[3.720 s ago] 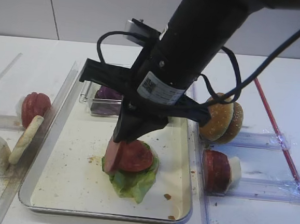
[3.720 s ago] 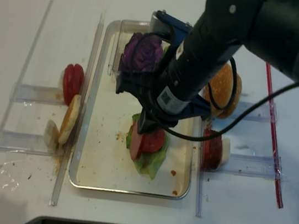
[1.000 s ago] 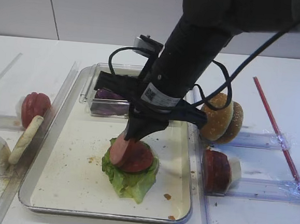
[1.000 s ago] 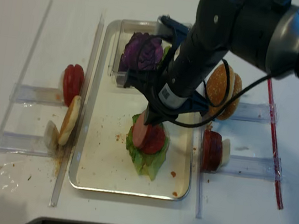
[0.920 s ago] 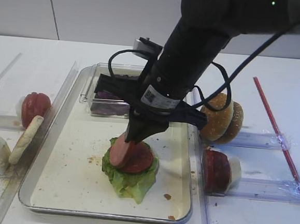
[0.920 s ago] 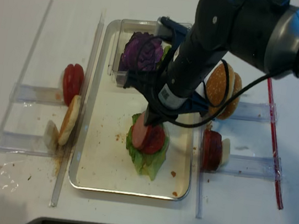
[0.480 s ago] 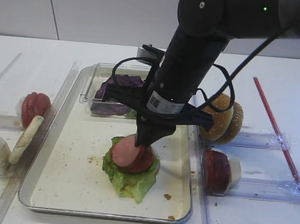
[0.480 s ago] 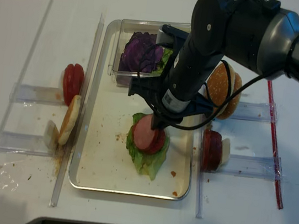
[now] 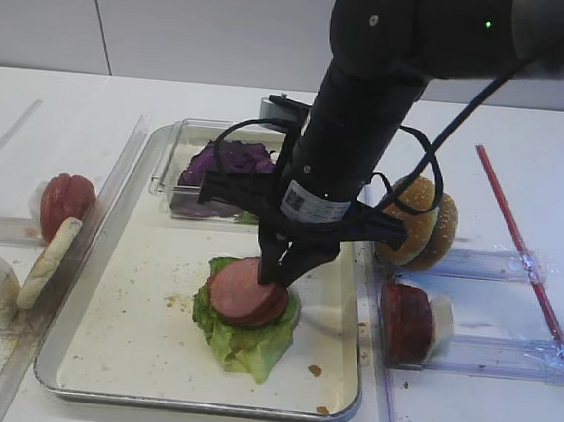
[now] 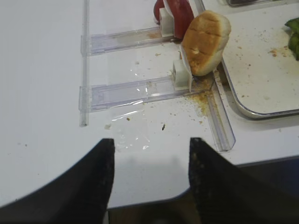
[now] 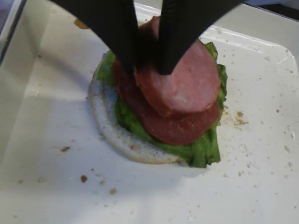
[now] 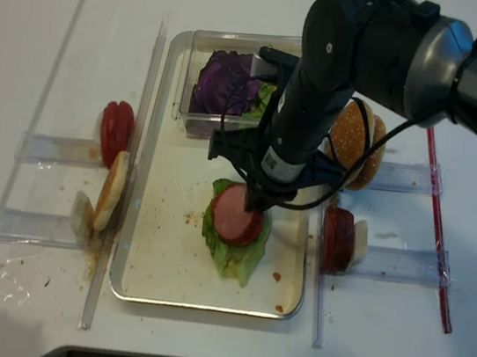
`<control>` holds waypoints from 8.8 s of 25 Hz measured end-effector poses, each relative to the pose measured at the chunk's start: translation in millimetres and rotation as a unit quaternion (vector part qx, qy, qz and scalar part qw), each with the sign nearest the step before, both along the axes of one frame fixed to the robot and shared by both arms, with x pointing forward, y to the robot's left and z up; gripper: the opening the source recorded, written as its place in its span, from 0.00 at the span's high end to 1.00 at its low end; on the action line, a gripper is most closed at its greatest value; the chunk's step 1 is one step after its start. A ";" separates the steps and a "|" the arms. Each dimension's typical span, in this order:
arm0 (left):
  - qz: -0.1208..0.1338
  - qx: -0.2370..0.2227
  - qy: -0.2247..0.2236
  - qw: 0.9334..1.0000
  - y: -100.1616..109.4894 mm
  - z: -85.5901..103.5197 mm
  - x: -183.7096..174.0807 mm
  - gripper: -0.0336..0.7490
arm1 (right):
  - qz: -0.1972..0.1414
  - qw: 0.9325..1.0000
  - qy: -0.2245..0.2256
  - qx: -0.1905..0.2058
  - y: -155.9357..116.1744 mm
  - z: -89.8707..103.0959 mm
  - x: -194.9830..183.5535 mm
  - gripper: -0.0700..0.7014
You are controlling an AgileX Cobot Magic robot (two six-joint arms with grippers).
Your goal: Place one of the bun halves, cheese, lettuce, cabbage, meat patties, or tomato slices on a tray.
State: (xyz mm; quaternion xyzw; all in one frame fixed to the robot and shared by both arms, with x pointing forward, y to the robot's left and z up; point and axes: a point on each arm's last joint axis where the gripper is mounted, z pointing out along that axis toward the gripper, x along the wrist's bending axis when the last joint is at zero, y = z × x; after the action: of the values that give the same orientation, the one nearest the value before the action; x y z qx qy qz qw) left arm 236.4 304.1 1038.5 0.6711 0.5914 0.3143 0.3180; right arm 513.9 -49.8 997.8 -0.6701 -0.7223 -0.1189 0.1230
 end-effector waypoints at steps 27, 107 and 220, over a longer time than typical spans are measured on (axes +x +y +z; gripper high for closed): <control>0.000 0.000 0.000 1.000 0.0 0.0 0.0 0.51 | 0.034 0.999 -0.002 -0.041 -1.8 35.6 5.5 0.28; 0.001 0.000 0.000 1.000 0.0 0.0 0.0 0.51 | -0.110 0.976 -0.159 -0.098 -238.9 124.8 -32.7 0.28; 0.001 0.000 0.000 1.000 0.0 0.0 0.0 0.51 | -0.023 0.865 -0.492 -0.094 -230.2 40.3 -283.5 0.32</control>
State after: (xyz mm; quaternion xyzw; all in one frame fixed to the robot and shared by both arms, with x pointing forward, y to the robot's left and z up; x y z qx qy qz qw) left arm 236.4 304.1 1038.5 0.6706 0.5919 0.3146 0.3177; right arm 230.4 -280.0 1038.1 -0.5494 -0.6814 -0.3673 -0.3146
